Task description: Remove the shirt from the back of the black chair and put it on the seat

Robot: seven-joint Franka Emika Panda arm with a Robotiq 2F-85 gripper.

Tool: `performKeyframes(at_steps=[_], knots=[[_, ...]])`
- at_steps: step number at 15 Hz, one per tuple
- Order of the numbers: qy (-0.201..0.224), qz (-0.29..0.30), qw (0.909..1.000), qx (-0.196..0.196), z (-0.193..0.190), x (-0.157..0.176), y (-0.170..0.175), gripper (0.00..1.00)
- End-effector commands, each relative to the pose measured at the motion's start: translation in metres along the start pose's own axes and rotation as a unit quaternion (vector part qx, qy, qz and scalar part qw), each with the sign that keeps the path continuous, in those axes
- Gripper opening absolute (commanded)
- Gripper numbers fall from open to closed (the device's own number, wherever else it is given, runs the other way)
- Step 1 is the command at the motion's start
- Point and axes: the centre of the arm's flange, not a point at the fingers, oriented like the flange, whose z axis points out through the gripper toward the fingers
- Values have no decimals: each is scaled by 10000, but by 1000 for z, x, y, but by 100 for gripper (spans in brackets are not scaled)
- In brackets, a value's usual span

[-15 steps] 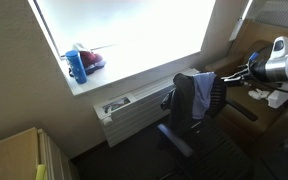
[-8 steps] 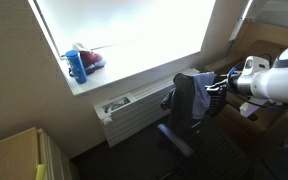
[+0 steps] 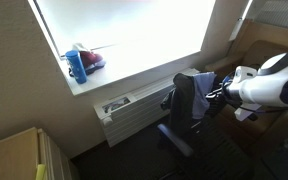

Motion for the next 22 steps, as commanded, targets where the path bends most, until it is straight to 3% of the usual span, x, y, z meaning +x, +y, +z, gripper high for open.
performKeyframes(at_steps=[1, 3, 4, 7, 10, 14, 18, 19, 20, 22], knots=[[-628, 83, 9951, 756, 59, 0, -19, 100], [-887, 144, 9881, 1249, 75, 5, -23, 100], [-616, 164, 9941, 882, 54, -11, -14, 100], [-764, 204, 9902, 1149, 73, -6, -18, 100], [-19, 356, 9964, 775, 96, -13, -33, 100], [776, 422, 9927, 819, 121, -19, -65, 100], [924, 520, 9921, 673, 148, -19, -82, 100], [825, 565, 9926, 686, 150, -19, -83, 75], [764, 596, 9931, 667, 157, -20, -83, 74], [682, 703, 9928, 684, 160, -19, -78, 60]])
